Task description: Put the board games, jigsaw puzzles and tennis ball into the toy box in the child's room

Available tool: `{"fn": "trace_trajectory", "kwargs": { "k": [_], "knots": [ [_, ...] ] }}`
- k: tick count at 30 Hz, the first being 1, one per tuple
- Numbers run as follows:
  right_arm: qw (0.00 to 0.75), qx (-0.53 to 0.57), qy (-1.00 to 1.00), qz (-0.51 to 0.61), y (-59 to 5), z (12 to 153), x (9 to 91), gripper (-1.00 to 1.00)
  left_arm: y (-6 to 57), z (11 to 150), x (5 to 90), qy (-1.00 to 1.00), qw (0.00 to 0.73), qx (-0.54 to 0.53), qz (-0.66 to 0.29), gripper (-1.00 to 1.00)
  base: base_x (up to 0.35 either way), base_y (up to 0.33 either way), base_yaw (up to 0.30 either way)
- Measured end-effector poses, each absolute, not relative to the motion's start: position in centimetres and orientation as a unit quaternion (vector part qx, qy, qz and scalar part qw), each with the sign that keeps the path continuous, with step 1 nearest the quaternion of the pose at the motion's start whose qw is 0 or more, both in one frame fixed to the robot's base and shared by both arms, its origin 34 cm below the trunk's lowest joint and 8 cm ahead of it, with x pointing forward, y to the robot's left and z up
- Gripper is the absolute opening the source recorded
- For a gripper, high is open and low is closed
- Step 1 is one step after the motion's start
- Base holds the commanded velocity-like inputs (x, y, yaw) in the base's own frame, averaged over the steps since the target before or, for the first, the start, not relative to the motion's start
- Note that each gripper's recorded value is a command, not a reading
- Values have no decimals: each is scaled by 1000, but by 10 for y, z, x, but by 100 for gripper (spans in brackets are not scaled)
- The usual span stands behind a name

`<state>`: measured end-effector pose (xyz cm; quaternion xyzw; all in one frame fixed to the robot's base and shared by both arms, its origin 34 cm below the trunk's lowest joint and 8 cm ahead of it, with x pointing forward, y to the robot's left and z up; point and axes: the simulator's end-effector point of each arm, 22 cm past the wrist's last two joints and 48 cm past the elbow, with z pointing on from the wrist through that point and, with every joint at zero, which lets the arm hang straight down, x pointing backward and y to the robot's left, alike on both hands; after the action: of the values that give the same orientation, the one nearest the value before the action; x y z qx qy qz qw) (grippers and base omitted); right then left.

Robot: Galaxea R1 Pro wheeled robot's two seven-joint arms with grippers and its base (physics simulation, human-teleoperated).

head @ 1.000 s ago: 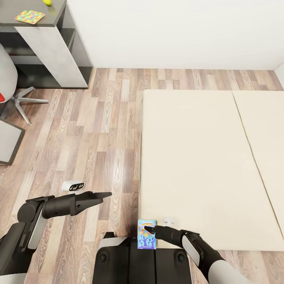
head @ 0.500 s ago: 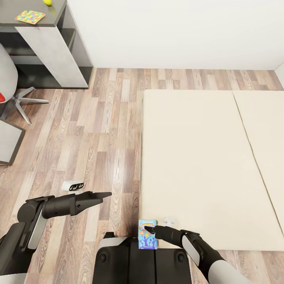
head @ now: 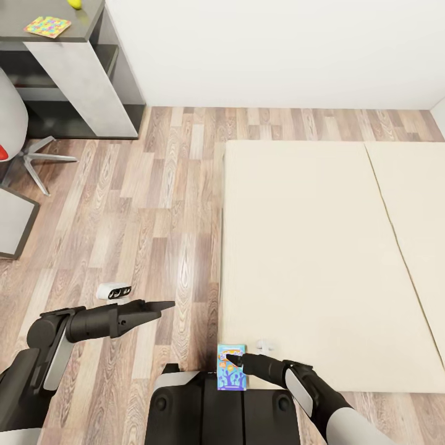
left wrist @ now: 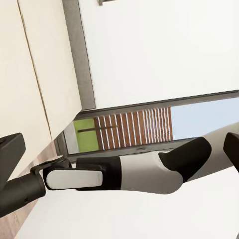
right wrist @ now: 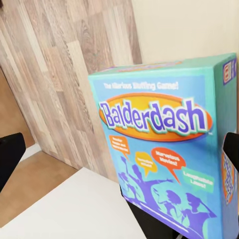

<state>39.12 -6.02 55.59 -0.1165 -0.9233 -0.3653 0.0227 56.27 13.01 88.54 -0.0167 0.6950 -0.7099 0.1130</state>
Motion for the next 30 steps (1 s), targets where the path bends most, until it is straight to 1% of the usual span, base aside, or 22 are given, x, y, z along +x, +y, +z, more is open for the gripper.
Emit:
{"fn": "trace_trajectory", "kwargs": {
  "k": [30],
  "knots": [
    [23,-116,-923,-365,-60,556,391,100,130,886,563,695,113,-17,-710,100,0,7,0]
  ]
}}
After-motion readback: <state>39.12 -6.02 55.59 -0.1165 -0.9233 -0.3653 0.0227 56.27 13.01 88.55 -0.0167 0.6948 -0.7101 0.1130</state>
